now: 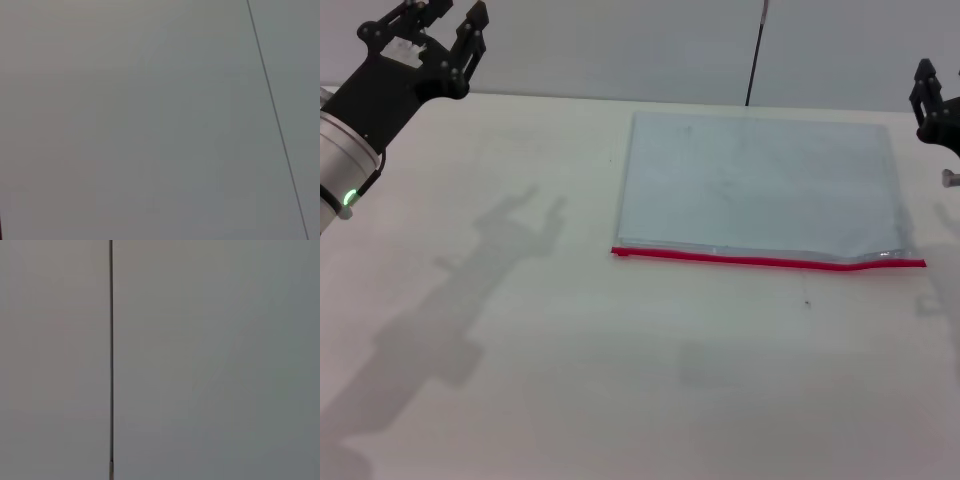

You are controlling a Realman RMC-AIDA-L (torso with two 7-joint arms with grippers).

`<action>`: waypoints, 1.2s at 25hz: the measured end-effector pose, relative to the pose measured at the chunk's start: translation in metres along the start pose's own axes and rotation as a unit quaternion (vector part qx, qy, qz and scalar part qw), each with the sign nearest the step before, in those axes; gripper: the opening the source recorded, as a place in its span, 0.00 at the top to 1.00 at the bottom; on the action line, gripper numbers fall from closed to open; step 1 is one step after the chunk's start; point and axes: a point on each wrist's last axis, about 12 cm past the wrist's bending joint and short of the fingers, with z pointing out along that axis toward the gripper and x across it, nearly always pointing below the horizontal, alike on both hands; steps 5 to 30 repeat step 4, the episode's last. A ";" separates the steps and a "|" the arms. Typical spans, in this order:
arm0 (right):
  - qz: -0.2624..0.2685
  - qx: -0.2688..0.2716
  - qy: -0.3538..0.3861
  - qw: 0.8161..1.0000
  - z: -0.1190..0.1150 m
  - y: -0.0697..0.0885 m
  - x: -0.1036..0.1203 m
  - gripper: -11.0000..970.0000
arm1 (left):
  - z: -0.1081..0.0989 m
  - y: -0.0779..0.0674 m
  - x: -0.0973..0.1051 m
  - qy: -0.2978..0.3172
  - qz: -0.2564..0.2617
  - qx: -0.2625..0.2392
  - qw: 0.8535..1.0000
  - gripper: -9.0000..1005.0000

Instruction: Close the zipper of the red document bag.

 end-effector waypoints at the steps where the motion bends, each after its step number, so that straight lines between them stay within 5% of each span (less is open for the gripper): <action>1: -0.001 0.000 0.001 1.000 0.001 0.000 0.001 0.51 | 0.000 0.000 0.000 0.000 0.000 0.000 1.000 0.59; 30: -0.003 0.003 0.003 1.000 0.001 -0.002 0.004 0.51 | 0.002 0.000 0.002 0.002 -0.001 0.001 1.000 0.59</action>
